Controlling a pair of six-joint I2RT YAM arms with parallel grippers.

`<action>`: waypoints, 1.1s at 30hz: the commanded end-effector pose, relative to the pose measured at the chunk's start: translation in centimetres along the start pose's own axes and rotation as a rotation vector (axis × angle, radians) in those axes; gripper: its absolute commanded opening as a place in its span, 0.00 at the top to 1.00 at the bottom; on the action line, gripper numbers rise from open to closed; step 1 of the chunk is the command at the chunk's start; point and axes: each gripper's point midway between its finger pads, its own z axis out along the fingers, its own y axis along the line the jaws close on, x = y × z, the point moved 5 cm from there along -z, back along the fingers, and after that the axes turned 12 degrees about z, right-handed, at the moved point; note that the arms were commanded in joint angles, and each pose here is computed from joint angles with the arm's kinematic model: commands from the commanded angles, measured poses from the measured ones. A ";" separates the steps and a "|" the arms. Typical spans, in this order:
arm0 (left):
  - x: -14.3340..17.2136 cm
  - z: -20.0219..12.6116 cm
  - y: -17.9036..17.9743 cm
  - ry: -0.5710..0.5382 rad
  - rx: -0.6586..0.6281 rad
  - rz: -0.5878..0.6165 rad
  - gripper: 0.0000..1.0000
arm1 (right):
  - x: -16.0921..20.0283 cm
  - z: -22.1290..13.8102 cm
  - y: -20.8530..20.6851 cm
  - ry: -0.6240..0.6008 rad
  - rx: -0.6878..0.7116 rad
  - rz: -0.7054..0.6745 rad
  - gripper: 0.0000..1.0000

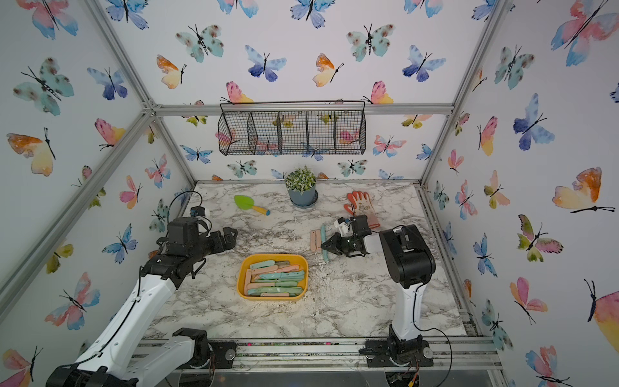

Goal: Take the fruit knife out of the storage box
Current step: Place the fruit knife at the center of the board.

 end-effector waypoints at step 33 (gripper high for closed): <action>-0.3 -0.5 0.2 -0.029 -0.025 0.006 0.02 | 0.3 -0.7 -0.7 -0.058 0.076 0.034 0.68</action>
